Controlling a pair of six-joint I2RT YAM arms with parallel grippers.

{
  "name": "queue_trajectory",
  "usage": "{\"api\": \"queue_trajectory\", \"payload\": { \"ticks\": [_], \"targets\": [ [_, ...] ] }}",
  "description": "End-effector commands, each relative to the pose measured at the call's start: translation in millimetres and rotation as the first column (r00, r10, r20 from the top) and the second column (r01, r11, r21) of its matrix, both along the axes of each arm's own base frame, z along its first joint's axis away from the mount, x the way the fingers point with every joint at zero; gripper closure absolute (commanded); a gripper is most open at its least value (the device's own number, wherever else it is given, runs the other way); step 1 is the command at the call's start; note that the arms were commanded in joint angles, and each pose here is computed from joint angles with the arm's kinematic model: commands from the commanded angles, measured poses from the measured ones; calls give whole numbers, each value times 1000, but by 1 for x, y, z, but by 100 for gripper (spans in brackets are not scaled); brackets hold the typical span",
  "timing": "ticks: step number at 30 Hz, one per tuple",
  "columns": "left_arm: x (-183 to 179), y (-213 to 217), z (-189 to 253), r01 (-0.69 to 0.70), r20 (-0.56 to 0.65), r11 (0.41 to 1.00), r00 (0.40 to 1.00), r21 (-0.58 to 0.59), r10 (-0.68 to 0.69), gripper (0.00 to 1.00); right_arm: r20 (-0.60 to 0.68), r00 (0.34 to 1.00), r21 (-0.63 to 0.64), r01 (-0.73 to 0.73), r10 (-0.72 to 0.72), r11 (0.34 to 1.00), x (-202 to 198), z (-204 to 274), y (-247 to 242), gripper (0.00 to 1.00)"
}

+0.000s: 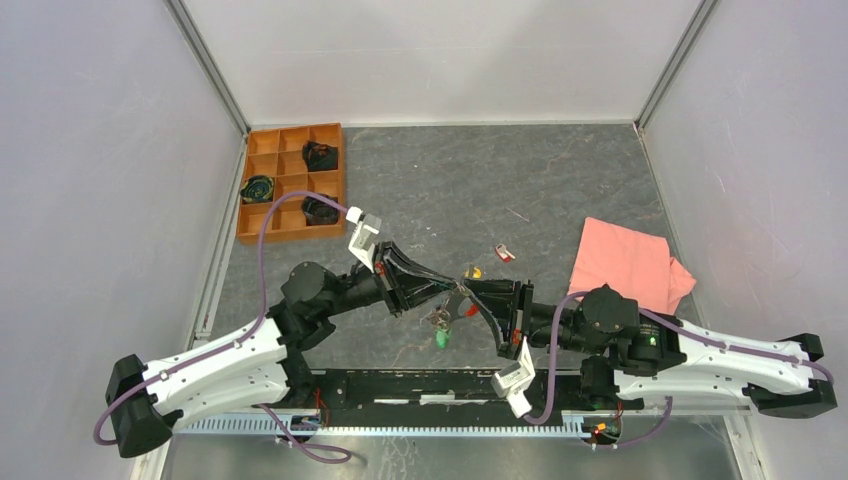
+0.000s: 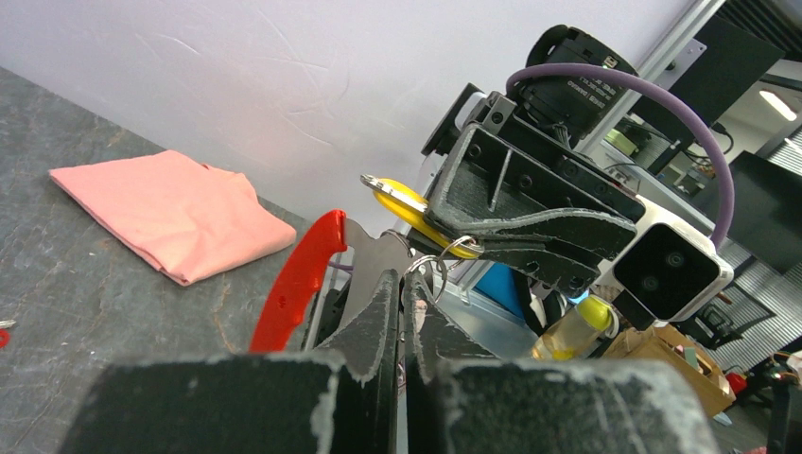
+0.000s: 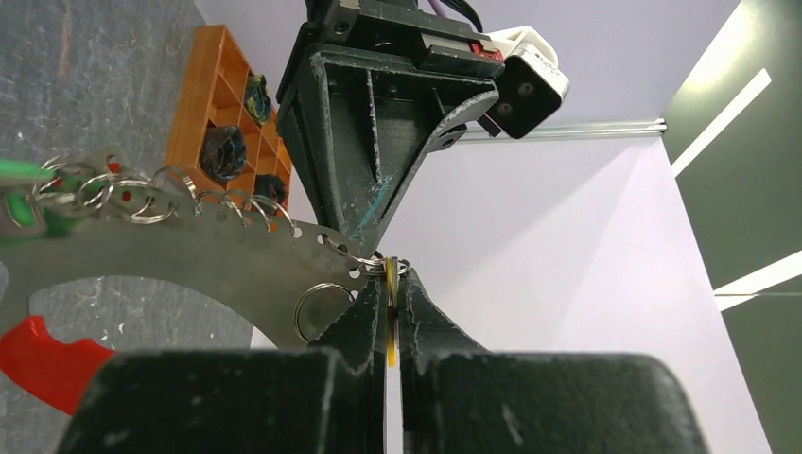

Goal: Remove the keys from the keyring
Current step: Remove the key from the keyring.

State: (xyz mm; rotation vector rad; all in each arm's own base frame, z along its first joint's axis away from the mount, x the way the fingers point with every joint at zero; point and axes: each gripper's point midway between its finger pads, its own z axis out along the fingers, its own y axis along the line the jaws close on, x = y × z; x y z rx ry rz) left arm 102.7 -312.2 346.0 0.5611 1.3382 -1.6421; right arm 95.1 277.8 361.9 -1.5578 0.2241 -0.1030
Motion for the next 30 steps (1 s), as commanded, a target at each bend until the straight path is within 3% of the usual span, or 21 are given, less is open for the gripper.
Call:
{"api": "queue_trajectory", "payload": {
  "ticks": [1,30],
  "targets": [
    [16,6,27,-105,36,993,994,-53,107,98,-27,998,85,-49,52,995,-11,28,-6,100],
    [37,17,45,-226,-85,972,972,-57,221,98,-61,997,19,-45,47,999,-9,0,3,100]
  ]
}}
